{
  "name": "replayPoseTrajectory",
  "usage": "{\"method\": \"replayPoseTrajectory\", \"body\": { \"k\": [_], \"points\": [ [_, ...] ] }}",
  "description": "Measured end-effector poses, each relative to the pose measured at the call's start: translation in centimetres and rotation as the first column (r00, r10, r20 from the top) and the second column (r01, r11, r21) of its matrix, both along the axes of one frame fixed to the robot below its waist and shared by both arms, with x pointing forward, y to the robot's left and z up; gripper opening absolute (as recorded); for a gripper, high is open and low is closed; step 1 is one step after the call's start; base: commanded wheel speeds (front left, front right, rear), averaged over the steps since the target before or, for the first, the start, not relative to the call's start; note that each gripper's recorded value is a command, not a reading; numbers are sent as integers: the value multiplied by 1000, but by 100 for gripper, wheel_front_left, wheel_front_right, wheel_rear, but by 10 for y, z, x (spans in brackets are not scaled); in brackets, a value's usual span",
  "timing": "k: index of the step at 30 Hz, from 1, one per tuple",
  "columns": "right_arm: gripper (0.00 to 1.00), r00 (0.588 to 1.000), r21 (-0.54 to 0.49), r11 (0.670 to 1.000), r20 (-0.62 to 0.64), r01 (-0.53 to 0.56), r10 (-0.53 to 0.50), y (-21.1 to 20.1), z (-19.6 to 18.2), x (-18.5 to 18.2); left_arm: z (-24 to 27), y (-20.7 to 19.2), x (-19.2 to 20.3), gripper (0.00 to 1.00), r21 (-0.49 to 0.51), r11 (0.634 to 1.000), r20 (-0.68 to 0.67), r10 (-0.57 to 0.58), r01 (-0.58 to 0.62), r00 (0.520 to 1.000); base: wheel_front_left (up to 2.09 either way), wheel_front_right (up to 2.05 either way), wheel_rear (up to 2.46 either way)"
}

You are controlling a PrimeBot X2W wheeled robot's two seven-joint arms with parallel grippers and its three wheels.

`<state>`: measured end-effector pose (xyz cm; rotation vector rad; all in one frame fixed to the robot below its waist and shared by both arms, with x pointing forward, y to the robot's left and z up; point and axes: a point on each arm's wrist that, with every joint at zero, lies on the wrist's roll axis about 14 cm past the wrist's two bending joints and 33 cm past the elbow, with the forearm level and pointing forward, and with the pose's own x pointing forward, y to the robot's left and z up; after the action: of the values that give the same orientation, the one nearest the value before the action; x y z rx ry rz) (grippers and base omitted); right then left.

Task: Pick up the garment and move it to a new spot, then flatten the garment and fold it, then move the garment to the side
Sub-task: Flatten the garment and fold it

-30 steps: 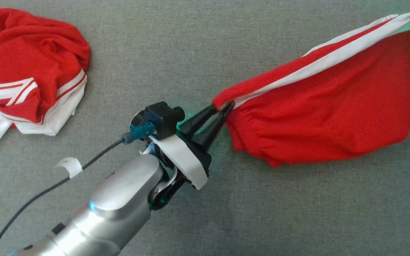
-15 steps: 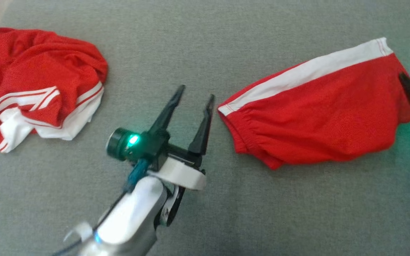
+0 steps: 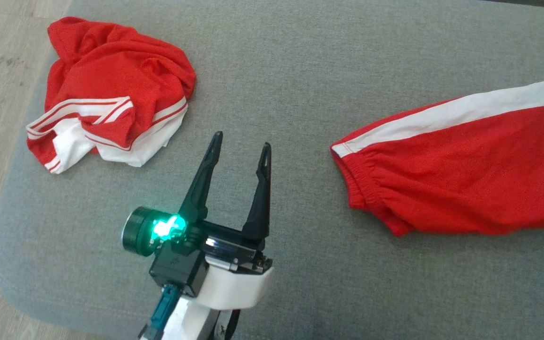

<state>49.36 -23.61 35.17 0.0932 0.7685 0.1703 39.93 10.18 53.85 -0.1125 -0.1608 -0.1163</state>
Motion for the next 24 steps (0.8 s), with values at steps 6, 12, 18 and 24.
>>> {"method": "replayPoseTrajectory", "body": {
  "k": [6, 12, 18, 24],
  "points": [
    [0, 999, 58, 998, -37, 9, -7, 10, 1, -6, -2, 0, -1, 100, 13, 1000, 1, -11, 11, 1000, 0, 0, 0],
    [0, 1000, 59, 998, -9, 31, -30, -3, 11, -20, 3, -16, 4, 100, 5, 998, 25, -67, 67, 997, 0, 0, 0],
    [0, 989, -23, 989, 35, 147, -146, -68, 28, -48, 7, -40, 7, 100, -10, 989, 42, -147, 147, 988, 0, 0, 0],
    [0, 964, -59, 967, 115, 249, -241, -116, 54, -67, 3, -63, 3, 100, -24, 974, 33, -225, 226, 974, 0, 0, 0]
  ]
}}
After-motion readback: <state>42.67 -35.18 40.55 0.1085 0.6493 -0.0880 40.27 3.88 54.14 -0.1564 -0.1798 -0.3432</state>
